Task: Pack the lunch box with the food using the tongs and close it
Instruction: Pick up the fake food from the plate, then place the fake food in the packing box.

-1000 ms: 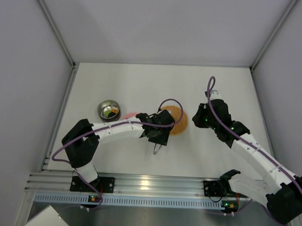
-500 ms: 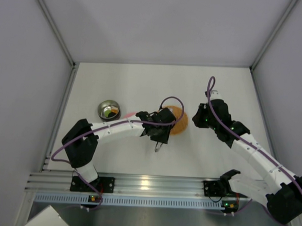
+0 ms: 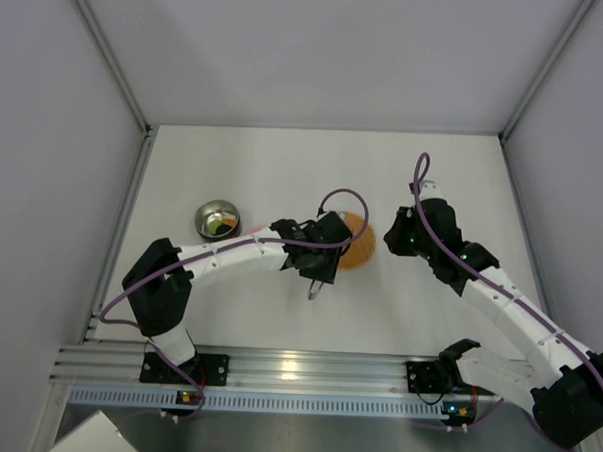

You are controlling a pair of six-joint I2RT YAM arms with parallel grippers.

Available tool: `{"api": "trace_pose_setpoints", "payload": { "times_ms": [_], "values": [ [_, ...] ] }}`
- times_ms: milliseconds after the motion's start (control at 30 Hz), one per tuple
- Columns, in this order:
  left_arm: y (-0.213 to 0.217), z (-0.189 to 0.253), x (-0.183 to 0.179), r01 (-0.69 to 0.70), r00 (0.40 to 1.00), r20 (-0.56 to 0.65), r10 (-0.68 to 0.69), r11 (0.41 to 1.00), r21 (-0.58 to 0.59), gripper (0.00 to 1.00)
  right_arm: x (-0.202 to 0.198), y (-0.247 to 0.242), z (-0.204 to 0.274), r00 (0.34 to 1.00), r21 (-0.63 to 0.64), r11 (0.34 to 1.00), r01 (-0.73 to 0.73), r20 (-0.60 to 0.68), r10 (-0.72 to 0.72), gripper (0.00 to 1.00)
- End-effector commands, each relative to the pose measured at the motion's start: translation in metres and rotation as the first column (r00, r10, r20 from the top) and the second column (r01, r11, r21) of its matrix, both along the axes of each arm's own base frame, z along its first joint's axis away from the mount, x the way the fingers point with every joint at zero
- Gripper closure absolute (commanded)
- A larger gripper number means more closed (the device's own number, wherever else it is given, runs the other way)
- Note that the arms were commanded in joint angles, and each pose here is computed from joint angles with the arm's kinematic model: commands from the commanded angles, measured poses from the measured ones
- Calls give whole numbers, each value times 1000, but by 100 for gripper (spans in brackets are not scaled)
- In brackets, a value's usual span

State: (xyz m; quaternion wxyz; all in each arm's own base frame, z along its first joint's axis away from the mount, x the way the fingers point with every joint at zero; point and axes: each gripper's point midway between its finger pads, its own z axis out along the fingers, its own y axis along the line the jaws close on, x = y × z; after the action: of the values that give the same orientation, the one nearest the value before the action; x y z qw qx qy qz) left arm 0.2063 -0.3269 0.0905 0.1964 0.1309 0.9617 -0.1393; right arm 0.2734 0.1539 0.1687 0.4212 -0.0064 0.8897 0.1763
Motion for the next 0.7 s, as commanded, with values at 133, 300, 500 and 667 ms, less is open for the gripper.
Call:
{"api": "trace_pose_setpoints", "payload": {
  "times_ms": [133, 300, 500, 667],
  "values": [
    [6, 47, 9, -21, 994, 104, 27, 998, -57, 59, 2, 2, 16, 999, 8, 1000, -13, 45, 12, 90],
    [18, 58, 9, -42, 991, 123, 49, 997, -65, 59, 1, 4, 14, 999, 17, 1000, -16, 36, 15, 90],
    [45, 73, 15, -96, 983, 149, 107, 992, -80, 59, 1, 6, 14, 999, 20, 1000, -24, 34, 23, 90],
    [76, 74, 20, -157, 975, 147, 168, 984, -82, 58, 2, 7, 13, 999, 25, 999, -28, 30, 27, 90]
  ]
}}
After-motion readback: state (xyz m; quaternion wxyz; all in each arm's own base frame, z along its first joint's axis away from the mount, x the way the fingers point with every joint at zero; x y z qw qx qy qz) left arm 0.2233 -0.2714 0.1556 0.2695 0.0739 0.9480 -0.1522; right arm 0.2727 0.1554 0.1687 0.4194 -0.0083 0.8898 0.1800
